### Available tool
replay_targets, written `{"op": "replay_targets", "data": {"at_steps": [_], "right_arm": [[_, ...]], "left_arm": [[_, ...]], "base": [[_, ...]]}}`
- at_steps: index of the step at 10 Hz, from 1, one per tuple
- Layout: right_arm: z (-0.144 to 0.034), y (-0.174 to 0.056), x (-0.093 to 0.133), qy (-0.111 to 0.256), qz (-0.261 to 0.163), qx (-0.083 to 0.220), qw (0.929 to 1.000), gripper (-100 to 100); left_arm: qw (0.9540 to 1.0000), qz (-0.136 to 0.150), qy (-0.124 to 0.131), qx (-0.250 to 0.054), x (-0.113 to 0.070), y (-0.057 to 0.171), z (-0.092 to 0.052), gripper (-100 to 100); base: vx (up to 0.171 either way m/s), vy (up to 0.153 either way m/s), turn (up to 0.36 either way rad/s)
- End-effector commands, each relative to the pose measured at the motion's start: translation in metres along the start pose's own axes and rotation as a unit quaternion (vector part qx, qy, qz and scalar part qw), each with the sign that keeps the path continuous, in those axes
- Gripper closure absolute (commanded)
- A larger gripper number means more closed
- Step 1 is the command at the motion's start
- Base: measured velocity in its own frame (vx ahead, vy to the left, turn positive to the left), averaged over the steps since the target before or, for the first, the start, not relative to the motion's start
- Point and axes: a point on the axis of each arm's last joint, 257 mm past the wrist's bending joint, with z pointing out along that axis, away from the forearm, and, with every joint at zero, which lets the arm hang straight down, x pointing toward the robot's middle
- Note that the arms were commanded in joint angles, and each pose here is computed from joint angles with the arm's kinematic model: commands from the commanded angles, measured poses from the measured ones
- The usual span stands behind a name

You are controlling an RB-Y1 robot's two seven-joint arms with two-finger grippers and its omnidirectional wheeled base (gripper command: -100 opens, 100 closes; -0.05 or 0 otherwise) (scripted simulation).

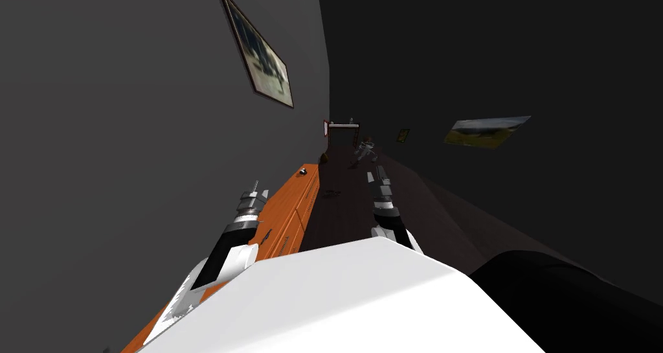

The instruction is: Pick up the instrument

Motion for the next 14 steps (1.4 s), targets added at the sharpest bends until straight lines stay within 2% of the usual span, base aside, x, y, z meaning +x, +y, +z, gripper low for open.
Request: {"op": "replay_targets", "data": {"at_steps": [1, 2, 3, 4, 5, 6, 7, 8, 9, 10, 11, 12, 13, 14], "right_arm": [[0.000, 0.000, 0.000, 0.000, 0.000, 0.000, 1.0000, 0], [0.000, 0.000, 0.000, 0.000, 0.000, 0.000, 1.0000, 0], [0.000, 0.000, 0.000, 0.000, 0.000, 0.000, 1.0000, 0], [0.000, 0.000, 0.000, 0.000, 0.000, 0.000, 1.0000, 0], [0.000, 0.000, 0.000, 0.000, 0.000, 0.000, 1.0000, 0], [0.000, 0.000, 0.000, 0.000, 0.000, 0.000, 1.0000, 0], [0.000, 0.000, 0.000, 0.000, 0.000, 0.000, 1.0000, 0], [0.000, 0.000, 0.000, 0.000, 0.000, 0.000, 1.0000, 0], [0.000, 0.000, 0.000, 0.000, 0.000, 0.000, 1.0000, 0], [0.000, 0.000, 0.000, 0.000, 0.000, 0.000, 1.0000, 0], [0.000, 0.000, 0.000, 0.000, 0.000, 0.000, 1.0000, 0], [0.000, 0.000, 0.000, 0.000, 0.000, 0.000, 1.0000, 0], [0.000, 0.000, 0.000, 0.000, 0.000, 0.000, 1.0000, 0], [0.000, 0.000, 0.000, 0.000, 0.000, 0.000, 1.0000, 0]], "left_arm": [[0.9997, -0.007, -0.007, -0.024, -0.005, 0.014, 0.002, -100], [0.9997, -0.007, -0.007, -0.024, -0.005, 0.014, 0.002, -100], [0.9985, -0.017, -0.018, -0.049, -0.017, 0.031, 0.002, -100], [0.9982, -0.017, -0.019, -0.054, -0.017, 0.034, 0.002, -100], [0.9958, -0.029, -0.030, -0.081, -0.029, 0.052, 0.001, -100], [0.9954, -0.029, -0.031, -0.086, -0.030, 0.055, 0.000, -100], [0.9916, -0.042, -0.044, -0.114, -0.042, 0.074, -0.003, -100], [0.9911, -0.042, -0.045, -0.118, -0.043, 0.076, -0.003, -100], [0.9859, -0.055, -0.059, -0.147, -0.055, 0.096, -0.007, -100], [0.9851, -0.055, -0.059, -0.152, -0.055, 0.099, -0.008, -100], [0.9792, -0.069, -0.073, -0.176, -0.068, 0.117, -0.012, -100], [0.9773, -0.069, -0.075, -0.186, -0.068, 0.122, -0.014, -100], [0.9700, -0.083, -0.089, -0.210, -0.080, 0.141, -0.020, -100], [0.9676, -0.084, -0.091, -0.220, -0.081, 0.146, -0.022, -100]], "base": [[0.079, -0.069, 0.033], [0.054, -0.021, -0.009], [0.073, -0.024, 0.053], [0.061, -0.033, 0.040], [0.072, -0.057, 0.064], [0.070, -0.048, 0.031], [0.090, -0.038, 0.051], [0.067, -0.035, 0.034], [0.072, -0.046, 0.055], [0.065, -0.044, 0.032], [0.071, -0.046, 0.066], [0.069, -0.030, 0.030], [0.086, -0.024, 0.048], [0.078, -0.025, 0.032]]}}
